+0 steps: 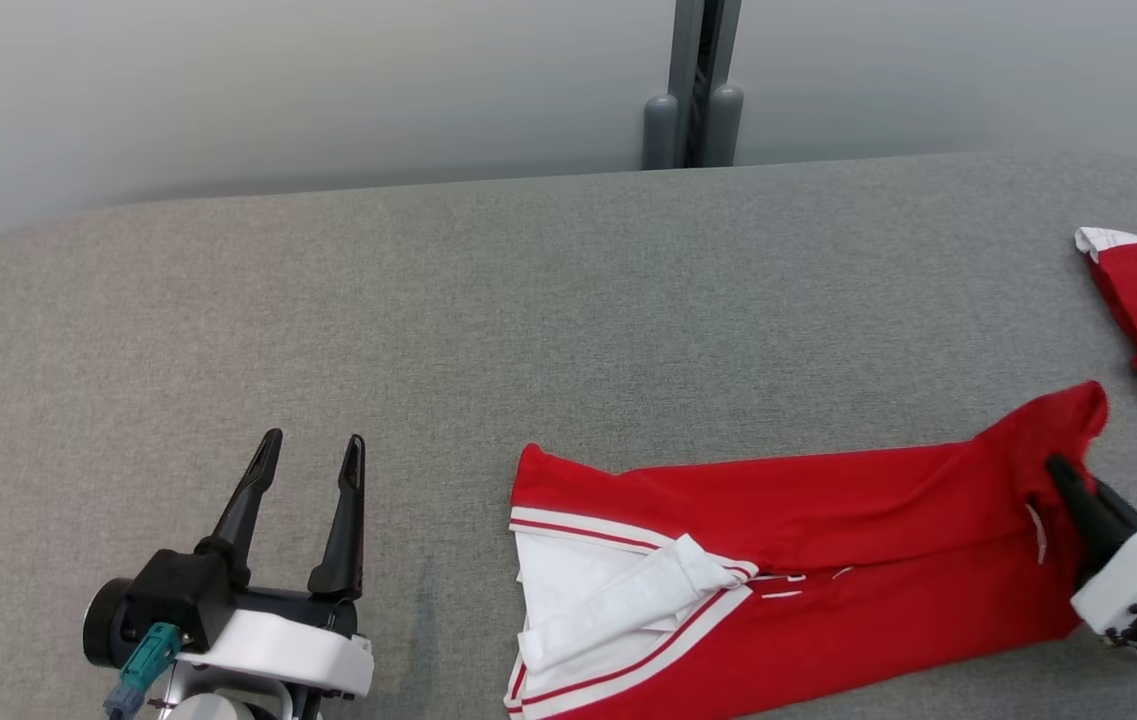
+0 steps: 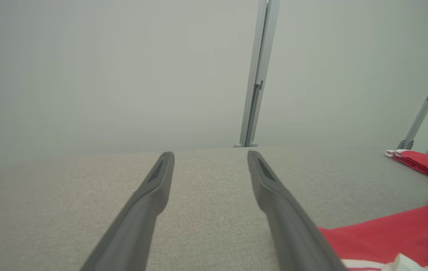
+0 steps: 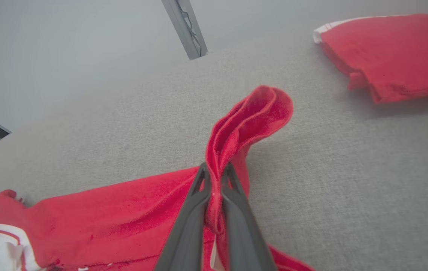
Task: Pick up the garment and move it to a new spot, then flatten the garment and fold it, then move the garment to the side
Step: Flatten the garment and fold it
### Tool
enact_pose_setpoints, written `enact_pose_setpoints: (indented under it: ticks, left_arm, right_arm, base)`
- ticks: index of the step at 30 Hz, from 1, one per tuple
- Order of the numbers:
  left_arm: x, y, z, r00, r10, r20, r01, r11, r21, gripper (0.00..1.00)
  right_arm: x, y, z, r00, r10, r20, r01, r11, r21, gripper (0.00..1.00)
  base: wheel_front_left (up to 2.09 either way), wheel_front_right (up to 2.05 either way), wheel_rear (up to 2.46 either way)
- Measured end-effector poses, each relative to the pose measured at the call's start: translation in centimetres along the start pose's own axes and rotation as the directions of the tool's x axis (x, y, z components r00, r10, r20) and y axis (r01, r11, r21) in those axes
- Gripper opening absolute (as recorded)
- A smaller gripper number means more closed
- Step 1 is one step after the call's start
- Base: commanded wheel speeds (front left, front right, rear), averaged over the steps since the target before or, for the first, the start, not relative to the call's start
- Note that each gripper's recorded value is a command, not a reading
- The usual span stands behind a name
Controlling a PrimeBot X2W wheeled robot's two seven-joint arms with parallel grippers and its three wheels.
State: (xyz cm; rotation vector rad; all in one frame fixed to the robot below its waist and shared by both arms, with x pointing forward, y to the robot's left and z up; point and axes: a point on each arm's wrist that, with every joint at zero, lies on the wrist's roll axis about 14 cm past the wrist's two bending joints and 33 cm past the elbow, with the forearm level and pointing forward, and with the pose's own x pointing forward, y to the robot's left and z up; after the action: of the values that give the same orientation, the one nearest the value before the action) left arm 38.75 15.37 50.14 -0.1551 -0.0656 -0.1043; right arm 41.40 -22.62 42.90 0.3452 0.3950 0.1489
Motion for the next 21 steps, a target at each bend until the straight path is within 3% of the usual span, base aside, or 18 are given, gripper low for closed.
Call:
enact_pose_setpoints:
  ticks: [7,14,20,21]
  left_arm:
    - [0.0,-0.8,0.8,1.0,-0.016,0.024,0.016,1.0,-0.009,1.0]
    - [0.0,-1.0,1.1,0.999,-0.022,0.034,0.022,1.0,-0.016,1.0]
    - [-0.6,-0.5,1.3,0.999,-0.003,0.038,0.004,1.0,-0.021,1.0]
    - [-0.6,-0.5,1.3,0.999,-0.003,0.038,0.004,1.0,-0.021,1.0]
  right_arm:
    - [-1.4,7.2,0.6,0.978,0.207,-0.014,-0.203,0.968,0.146,0.0]
    - [-2.1,14.2,-0.9,0.922,0.384,-0.044,-0.358,0.891,0.28,0.0]
    - [-2.1,19.4,-1.9,0.872,0.488,-0.04,-0.438,0.814,0.38,0.0]
    - [-2.1,19.4,-1.9,0.872,0.488,-0.04,-0.438,0.814,0.38,0.0]
  base:
    - [0.0,0.0,0.0]
    - [0.0,0.0,0.0]
    - [0.0,0.0,0.0]
    - [0.0,0.0,0.0]
